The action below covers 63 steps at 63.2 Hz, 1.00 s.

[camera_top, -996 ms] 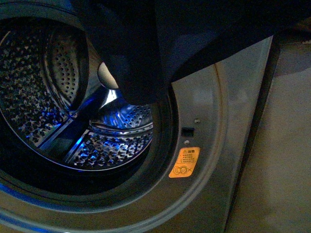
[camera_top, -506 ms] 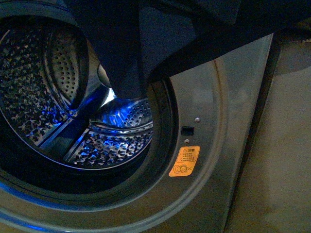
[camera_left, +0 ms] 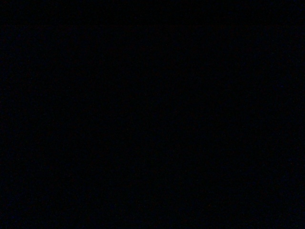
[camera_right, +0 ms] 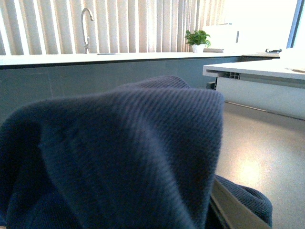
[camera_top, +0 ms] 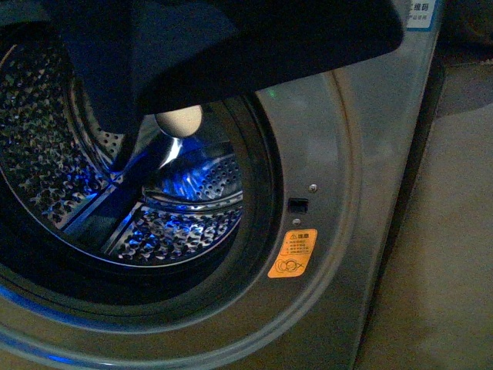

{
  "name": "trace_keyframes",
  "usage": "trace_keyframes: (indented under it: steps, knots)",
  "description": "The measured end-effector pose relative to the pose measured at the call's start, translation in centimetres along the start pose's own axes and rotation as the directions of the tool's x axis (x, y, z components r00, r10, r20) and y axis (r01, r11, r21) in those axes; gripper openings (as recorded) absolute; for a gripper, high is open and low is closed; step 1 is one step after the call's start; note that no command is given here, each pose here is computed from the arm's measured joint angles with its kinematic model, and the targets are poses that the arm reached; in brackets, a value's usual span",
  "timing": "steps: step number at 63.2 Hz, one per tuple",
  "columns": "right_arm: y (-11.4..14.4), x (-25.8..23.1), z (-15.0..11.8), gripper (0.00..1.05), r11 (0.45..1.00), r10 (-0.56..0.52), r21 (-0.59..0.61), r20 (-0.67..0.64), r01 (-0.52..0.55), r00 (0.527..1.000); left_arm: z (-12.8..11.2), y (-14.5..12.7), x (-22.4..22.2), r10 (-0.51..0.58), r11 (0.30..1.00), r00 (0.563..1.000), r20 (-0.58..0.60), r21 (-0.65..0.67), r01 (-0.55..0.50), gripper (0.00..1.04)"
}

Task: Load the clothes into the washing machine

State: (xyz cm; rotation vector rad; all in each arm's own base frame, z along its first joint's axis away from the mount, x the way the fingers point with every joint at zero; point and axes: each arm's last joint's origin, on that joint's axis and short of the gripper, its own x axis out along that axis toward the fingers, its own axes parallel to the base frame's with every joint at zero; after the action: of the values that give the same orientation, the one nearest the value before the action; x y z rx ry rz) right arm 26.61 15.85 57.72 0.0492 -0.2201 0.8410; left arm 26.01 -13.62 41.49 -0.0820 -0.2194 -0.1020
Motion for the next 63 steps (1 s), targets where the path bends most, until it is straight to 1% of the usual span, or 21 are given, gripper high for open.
trace_keyframes:
  steps: [5,7,10,11,14,18,21,22,32,34,39,47,55,63]
  knots:
    - [0.0,0.0,0.0,0.36,1.000,0.000,0.000,0.001,0.000,1.000,0.2,0.9,0.0,0.018,1.000,1.000,0.008,-0.010,-0.018,0.39]
    - [0.0,0.0,0.0,0.42,1.000,0.000,0.000,0.001,0.000,1.000,0.2,1.3,0.0,0.019,1.000,1.000,0.012,-0.024,-0.019,0.34]
    - [0.0,0.0,0.0,0.47,1.000,0.000,0.000,0.001,0.000,1.000,0.2,1.7,-0.1,0.019,0.999,1.000,0.015,-0.033,-0.019,0.29]
    - [0.0,0.0,0.0,0.50,1.000,0.000,0.000,0.001,0.000,1.000,0.2,2.0,-0.2,0.019,0.999,1.000,0.017,-0.044,-0.018,0.26]
    - [0.0,0.0,0.0,0.56,1.000,0.000,0.000,0.001,0.000,1.000,0.1,2.5,-0.4,0.019,0.998,1.000,0.022,-0.053,-0.018,0.20]
    - [0.0,0.0,0.0,0.66,1.000,0.000,0.000,0.001,0.000,1.000,-0.1,3.1,-0.8,0.015,0.998,0.999,0.029,-0.068,-0.013,0.15]
    - [0.0,0.0,0.0,0.71,1.000,0.000,0.000,0.001,0.000,1.000,-0.4,3.4,-1.0,0.012,0.997,0.999,0.030,-0.071,-0.009,0.13]
    - [0.0,0.0,0.0,0.75,1.000,0.000,0.000,0.001,0.000,1.000,-0.6,3.6,-1.2,0.008,0.997,1.000,0.029,-0.074,-0.006,0.13]
    - [0.0,0.0,0.0,0.98,1.000,0.001,-0.001,0.001,-0.001,1.000,-2.5,5.1,-2.6,-0.027,0.997,1.000,0.010,-0.076,0.028,0.13]
    - [0.0,0.0,0.0,0.99,1.000,0.002,-0.001,0.001,-0.002,1.000,-2.9,5.4,-2.8,-0.034,0.997,0.999,0.005,-0.076,0.034,0.13]
    - [0.0,0.0,0.0,0.97,1.000,0.008,-0.005,0.000,-0.008,1.000,-4.2,6.3,-3.4,-0.052,0.995,0.998,-0.023,-0.083,0.050,0.12]
    - [0.1,0.1,-0.1,0.97,1.000,0.014,-0.013,-0.005,-0.014,1.000,-5.9,7.7,-3.9,-0.064,0.993,0.996,-0.057,-0.103,0.058,0.12]
    - [0.0,0.4,-0.6,0.97,1.000,0.020,-0.022,-0.020,-0.021,1.000,-7.4,9.6,-3.9,-0.050,0.989,0.994,-0.099,-0.142,0.036,0.12]
    - [-0.1,0.9,-1.3,0.97,1.000,0.023,-0.021,-0.039,-0.024,0.999,-8.4,11.1,-3.6,-0.023,0.982,0.992,-0.120,-0.186,0.000,0.12]
